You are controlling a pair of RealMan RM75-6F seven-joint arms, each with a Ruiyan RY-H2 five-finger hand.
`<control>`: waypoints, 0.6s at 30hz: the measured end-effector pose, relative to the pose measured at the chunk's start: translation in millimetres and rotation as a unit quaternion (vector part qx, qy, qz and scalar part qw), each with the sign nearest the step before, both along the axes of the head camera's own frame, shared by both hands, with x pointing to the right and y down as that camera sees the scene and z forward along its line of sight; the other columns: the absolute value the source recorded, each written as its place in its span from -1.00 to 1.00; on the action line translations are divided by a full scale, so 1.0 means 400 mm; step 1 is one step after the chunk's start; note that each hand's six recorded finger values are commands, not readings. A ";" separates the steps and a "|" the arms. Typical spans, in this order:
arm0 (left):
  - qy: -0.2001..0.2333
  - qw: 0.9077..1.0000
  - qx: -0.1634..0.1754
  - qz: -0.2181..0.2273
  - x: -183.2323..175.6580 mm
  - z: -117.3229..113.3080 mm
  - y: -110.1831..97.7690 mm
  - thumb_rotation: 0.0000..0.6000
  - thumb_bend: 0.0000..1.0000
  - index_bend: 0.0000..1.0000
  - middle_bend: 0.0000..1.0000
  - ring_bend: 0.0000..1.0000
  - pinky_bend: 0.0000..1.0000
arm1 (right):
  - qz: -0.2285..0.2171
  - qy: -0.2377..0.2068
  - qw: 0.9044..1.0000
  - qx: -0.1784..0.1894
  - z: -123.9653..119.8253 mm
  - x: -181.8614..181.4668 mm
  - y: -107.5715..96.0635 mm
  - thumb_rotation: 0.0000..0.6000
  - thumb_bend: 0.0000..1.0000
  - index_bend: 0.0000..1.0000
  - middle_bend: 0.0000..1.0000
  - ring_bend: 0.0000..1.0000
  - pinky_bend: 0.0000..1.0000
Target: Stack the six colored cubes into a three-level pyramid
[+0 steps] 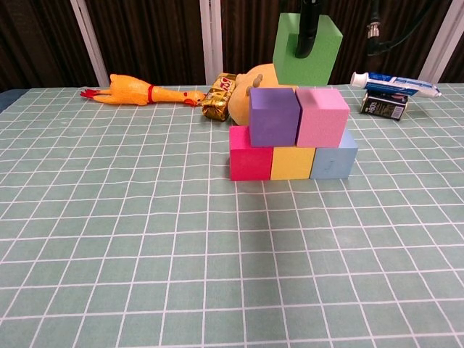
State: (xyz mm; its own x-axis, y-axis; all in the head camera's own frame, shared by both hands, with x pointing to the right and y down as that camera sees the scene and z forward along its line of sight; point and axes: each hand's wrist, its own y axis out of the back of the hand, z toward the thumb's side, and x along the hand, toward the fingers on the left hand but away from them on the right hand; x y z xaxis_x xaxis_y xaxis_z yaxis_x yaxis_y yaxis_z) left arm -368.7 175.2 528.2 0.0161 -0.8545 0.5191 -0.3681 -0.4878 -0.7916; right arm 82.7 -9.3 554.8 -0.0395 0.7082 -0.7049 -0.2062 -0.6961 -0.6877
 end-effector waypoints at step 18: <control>0.000 1.000 -0.003 0.001 0.001 0.003 0.002 1.00 -0.75 -1.00 -0.83 -1.00 -0.97 | 0.021 0.042 0.999 -0.027 0.017 0.008 0.005 1.00 -0.28 -1.00 -0.13 -0.39 -1.00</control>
